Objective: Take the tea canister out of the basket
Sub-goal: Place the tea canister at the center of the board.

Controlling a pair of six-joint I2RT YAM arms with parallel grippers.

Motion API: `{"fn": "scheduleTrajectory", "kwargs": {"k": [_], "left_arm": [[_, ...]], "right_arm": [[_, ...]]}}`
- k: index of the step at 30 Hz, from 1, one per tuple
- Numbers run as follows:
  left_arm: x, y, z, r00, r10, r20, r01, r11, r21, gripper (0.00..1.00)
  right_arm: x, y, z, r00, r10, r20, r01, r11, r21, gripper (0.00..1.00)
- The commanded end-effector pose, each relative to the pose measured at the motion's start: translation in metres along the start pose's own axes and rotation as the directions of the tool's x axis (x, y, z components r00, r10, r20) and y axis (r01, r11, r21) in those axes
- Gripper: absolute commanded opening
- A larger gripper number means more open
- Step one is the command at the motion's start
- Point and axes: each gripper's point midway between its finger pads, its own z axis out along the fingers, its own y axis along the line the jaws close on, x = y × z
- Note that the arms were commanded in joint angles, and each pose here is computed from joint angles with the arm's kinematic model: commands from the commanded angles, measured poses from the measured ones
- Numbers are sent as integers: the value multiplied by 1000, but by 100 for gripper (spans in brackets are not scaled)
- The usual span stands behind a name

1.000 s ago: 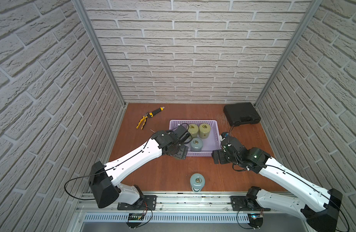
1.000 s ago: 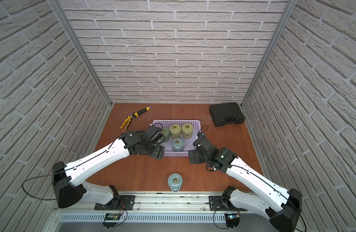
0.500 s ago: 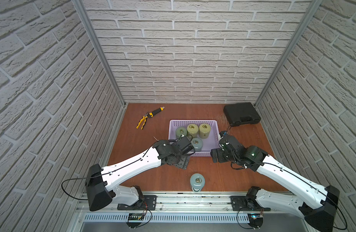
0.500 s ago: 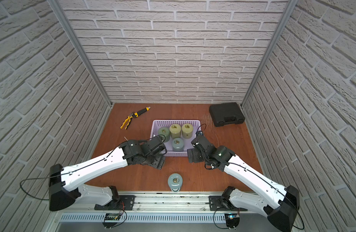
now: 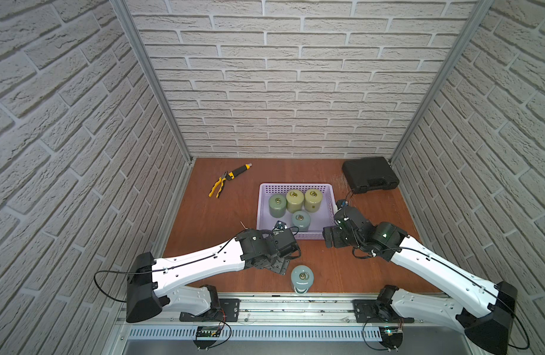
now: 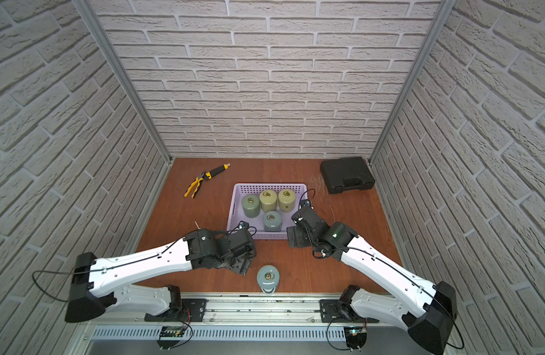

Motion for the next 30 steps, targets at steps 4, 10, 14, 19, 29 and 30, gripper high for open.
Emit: {"fn": "scheduleTrajectory", "kwargs": {"k": [4, 10, 14, 19, 29, 30], "left_arm": [[2, -7, 5, 997, -41, 59, 40, 999, 15, 50], [9, -12, 12, 998, -41, 55, 40, 999, 26, 50], [17, -15, 19, 998, -59, 39, 57, 998, 37, 50], [25, -18, 25, 997, -77, 33, 75, 996, 47, 50], [37, -27, 32, 997, -81, 13, 80, 996, 45, 50], [38, -28, 33, 997, -79, 11, 78, 996, 43, 49]], "right_arm": [[-19, 3, -5, 998, 10, 59, -9, 1000, -4, 100], [-19, 4, -3, 998, 6, 55, -6, 1000, -2, 100], [-19, 4, -3, 999, 6, 50, -6, 1000, -1, 100], [-19, 5, -1, 999, -3, 44, 3, 1000, -1, 100], [-15, 4, 0, 999, -15, 28, 15, 1000, 3, 100], [-15, 4, 0, 1000, -13, 29, 13, 1000, 3, 100]]}}
